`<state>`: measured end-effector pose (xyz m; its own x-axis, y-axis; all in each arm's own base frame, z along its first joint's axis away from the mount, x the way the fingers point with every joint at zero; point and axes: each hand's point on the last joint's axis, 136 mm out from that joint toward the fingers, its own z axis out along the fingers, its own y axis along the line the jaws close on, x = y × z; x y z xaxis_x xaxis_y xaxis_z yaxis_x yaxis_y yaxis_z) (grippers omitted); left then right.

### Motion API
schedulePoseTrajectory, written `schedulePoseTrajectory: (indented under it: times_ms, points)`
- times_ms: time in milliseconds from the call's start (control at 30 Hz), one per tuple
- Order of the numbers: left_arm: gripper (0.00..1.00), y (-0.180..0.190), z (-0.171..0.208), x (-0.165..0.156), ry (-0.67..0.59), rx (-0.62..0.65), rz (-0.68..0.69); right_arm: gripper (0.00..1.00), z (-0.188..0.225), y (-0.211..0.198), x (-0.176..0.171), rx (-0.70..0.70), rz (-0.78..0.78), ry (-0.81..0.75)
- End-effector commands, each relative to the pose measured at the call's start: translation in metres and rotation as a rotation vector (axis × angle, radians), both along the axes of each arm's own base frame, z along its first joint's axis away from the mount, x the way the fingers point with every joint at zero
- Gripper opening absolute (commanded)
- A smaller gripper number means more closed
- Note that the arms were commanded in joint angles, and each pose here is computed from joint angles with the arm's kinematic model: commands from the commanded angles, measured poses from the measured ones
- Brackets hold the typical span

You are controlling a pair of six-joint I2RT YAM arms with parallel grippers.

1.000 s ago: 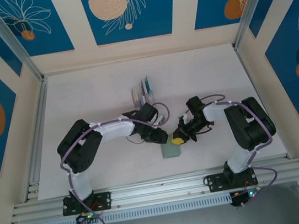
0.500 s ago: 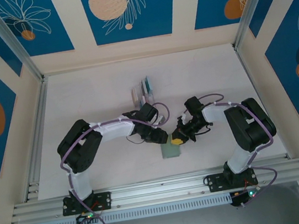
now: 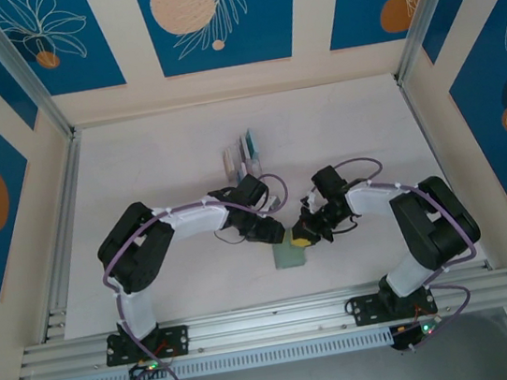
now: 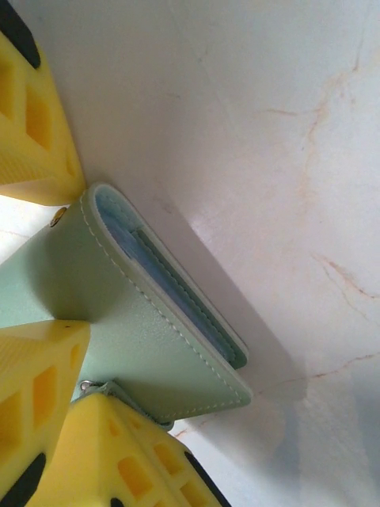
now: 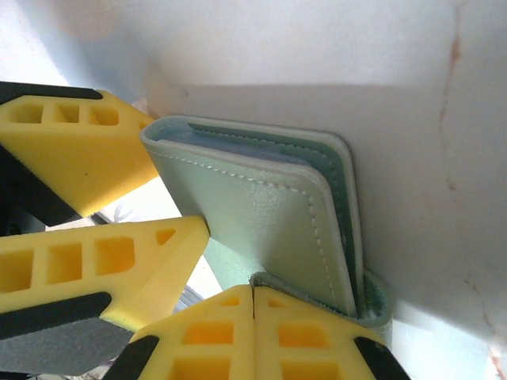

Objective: Put the credit cards into the card holder

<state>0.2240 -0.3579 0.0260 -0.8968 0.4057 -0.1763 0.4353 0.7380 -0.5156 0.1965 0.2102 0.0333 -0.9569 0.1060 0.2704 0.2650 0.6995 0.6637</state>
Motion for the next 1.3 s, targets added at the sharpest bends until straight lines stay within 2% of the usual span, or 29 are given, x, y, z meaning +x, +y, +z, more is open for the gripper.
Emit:
schedulePoseTrajectory:
  times_ms: [0,300,600,800,867,1000,1133,1267]
  points:
    - [0.43,0.003,-0.025,-0.005,0.036,0.055,0.008,0.0,-0.024,-0.02,-0.03,-0.135,0.012,0.091]
    - [0.43,0.004,-0.029,-0.006,0.046,0.06,0.01,0.0,-0.027,-0.013,-0.035,-0.137,0.054,0.055]
    - [0.43,0.005,-0.03,-0.006,0.047,0.065,0.012,0.0,-0.035,-0.021,-0.041,-0.21,0.055,0.041]
    - [0.43,0.006,-0.019,-0.003,0.037,0.049,0.021,0.0,-0.023,-0.02,-0.028,-0.229,0.041,-0.027]
    - [0.43,0.008,-0.008,0.001,0.017,0.031,0.034,0.06,-0.011,-0.018,-0.019,-0.224,0.037,-0.071]
    - [0.44,0.02,0.023,0.013,-0.03,-0.009,0.074,0.32,0.023,-0.008,0.001,-0.159,0.029,-0.166]
    - [0.49,0.043,0.056,0.025,-0.062,-0.069,0.151,0.51,0.055,0.005,0.015,-0.092,0.055,-0.232]
    - [0.58,0.076,0.092,0.034,-0.131,-0.126,0.237,0.65,0.081,0.003,0.026,-0.1,0.058,-0.323]
